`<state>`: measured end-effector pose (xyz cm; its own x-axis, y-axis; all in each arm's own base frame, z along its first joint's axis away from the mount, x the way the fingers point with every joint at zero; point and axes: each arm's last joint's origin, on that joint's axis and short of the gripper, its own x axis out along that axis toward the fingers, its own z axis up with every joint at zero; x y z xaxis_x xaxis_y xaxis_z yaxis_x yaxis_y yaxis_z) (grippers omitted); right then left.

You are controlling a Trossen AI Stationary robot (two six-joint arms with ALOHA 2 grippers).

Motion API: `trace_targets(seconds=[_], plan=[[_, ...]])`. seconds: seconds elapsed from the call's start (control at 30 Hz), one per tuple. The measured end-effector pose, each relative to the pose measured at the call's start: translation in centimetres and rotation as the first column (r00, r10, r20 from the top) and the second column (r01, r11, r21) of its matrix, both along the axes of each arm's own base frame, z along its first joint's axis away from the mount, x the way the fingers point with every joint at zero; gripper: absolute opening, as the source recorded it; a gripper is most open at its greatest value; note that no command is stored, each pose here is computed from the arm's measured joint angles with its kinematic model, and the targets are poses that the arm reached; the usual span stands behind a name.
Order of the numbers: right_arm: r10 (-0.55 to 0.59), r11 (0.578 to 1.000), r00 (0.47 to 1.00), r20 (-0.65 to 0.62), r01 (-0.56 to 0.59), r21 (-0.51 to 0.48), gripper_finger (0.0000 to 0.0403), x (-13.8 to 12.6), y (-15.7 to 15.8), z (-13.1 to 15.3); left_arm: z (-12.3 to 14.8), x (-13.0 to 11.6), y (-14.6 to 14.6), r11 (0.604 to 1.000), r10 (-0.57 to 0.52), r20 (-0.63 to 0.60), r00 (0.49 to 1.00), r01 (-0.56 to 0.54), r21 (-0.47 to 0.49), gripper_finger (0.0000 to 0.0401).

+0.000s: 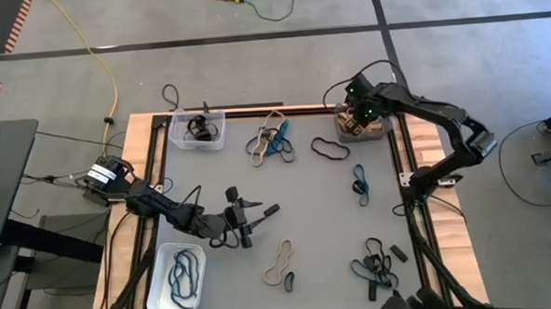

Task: Sort rubber bands into baskets
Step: Put the white rubber band into the black transparent bin

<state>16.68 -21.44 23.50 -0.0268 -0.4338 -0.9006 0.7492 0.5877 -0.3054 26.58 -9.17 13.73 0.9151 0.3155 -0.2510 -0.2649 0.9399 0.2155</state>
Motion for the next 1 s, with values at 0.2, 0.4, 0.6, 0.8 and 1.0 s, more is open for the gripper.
trace_targets(seconds=[0.2, 0.4, 0.6, 0.8, 1.0], plan=[[0.066, 0.997, 0.996, 0.059, -0.065, -0.029, 0.0205, 1.0, 1.5, 1.2, 0.0, 0.0, 0.0, 1.000, 0.000, -0.005, 1.000, 0.000, 0.002, 0.0196], [0.244, 0.968, 0.953, 0.178, -0.250, 0.013, 0.0209, 3.5, 4.9, 2.1, -0.1, 0.0, 0.0, 1.000, -0.001, -0.016, 1.000, 0.001, 0.006, 0.0196], [0.431, 0.893, 0.876, 0.219, -0.448, 0.035, 0.0201, 7.1, 10.0, 1.8, -0.2, -0.1, 0.0, 1.000, -0.001, -0.019, 1.000, 0.001, 0.008, 0.0196], [0.627, 0.762, 0.729, 0.276, -0.647, -0.023, 0.0200, 11.1, 16.1, 1.1, -0.2, -0.1, 0.0, 1.000, -0.001, -0.020, 1.000, 0.001, 0.008, 0.0196], [0.780, 0.594, 0.535, 0.325, -0.797, -0.114, 0.0200, 14.7, 21.8, -0.6, -0.2, -0.1, 0.0, 1.000, 0.000, -0.023, 1.000, 0.000, 0.006, 0.0196]])
